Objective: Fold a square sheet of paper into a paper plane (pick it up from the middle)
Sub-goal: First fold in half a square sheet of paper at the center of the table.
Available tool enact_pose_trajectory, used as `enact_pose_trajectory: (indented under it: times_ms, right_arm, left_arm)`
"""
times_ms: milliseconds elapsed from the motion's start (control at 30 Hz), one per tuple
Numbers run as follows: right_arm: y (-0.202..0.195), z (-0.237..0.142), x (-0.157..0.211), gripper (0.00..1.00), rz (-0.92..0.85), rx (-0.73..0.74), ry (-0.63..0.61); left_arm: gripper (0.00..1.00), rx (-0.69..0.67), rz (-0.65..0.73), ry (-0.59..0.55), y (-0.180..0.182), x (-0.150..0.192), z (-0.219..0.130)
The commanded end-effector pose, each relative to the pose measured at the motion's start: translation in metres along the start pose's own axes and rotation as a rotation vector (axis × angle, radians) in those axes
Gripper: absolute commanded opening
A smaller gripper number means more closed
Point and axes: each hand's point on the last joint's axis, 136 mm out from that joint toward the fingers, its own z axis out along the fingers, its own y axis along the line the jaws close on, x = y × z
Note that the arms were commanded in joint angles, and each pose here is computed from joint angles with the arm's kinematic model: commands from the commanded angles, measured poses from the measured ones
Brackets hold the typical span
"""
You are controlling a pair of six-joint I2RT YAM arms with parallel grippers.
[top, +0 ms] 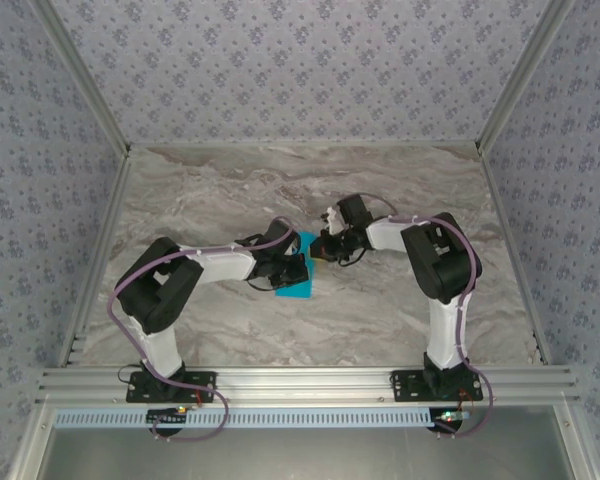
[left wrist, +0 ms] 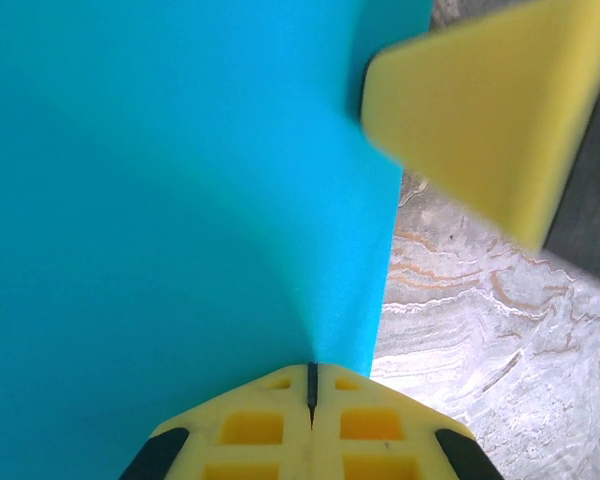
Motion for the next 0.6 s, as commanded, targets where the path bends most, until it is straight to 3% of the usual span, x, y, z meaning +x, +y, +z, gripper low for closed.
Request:
enact_pose_trajectory:
  times_ms: [0, 167, 333, 433, 567]
  right_arm:
    - [-0.04, -0.006, -0.03, 0.0, 0.033, 0.112, -0.073]
    - [-0.049, -0.016, -0.068, 0.0, 0.075, 0.152, -0.144]
    - [-0.038, -0.026, -0.084, 0.0, 0.049, 0.164, -0.172]
    - [-0.012, -0.039, -0.08, 0.0, -0.003, 0.127, -0.192]
    - [0.013, -0.035, -0.05, 0.0, -0.054, 0.075, -0.128]
  left_arm:
    - [0.0, -0.182, -0.076, 0.119, 0.053, 0.038, 0.005]
    - [0.0, -0.183, -0.085, 0.127, 0.057, 0.043, 0.005]
    - [0.0, -0.165, -0.066, 0.115, 0.05, 0.038, 0.003]
    - [0.0, -0.145, -0.05, 0.106, 0.043, 0.034, 0.003]
    - [0.0, -0.126, -0.027, 0.09, 0.034, 0.027, 0.003]
